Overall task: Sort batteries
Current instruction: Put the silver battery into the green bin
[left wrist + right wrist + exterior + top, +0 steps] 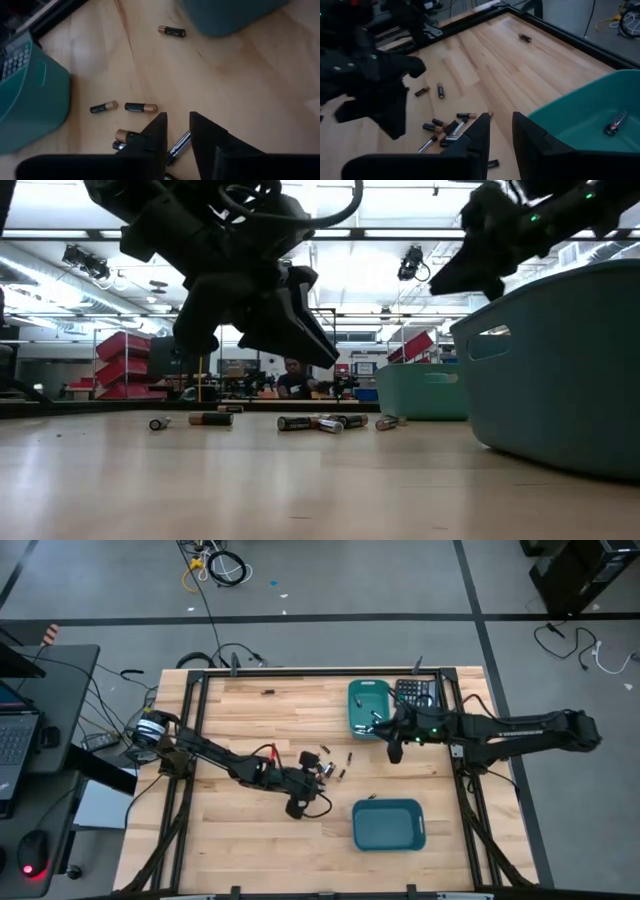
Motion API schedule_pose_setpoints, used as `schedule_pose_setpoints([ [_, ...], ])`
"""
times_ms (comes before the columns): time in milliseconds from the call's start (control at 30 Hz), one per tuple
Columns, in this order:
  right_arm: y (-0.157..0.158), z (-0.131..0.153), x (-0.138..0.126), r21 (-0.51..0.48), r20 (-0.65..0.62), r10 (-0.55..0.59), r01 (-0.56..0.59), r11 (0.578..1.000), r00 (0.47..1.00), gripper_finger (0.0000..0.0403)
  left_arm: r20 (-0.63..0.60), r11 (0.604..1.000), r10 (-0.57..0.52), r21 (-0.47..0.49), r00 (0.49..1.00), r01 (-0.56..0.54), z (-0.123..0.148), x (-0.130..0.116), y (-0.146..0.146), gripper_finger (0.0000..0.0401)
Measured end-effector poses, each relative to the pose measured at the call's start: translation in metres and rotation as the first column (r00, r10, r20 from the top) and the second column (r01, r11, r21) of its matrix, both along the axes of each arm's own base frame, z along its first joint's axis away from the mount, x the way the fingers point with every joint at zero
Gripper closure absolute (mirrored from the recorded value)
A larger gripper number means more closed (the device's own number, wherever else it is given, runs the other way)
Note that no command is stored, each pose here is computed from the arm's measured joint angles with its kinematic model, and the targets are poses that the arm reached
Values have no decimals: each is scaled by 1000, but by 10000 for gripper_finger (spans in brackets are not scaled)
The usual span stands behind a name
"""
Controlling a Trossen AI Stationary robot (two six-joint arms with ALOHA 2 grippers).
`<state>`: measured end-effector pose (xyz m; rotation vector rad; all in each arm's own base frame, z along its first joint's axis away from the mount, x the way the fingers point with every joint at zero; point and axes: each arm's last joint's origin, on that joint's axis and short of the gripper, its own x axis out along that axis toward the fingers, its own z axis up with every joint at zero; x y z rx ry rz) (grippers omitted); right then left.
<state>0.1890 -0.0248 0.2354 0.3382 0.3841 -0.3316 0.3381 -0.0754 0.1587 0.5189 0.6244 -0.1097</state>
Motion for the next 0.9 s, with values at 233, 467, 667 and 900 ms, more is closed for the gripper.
schedule_pose_setpoints([
  [233, 8, 9, -12, 3, 32, 32, -32, 999, 999, 334, -1, 1000, -2, 25, 1000, 2, -3, 3, 5, 270],
  [467, 12, 8, -12, -2, 17, 44, -44, 999, 999, 334, 4, 999, 6, -34, 1000, -6, -22, 11, 7, 263],
  [667, 13, 7, -12, -2, 16, 48, -48, 999, 999, 334, -39, 1000, 4, -27, 999, -5, -38, 13, 7, 263],
  [900, 13, 7, -12, -3, 16, 45, -45, 999, 999, 334, -85, 1000, 12, -17, 996, -13, -43, 11, 10, 263],
])
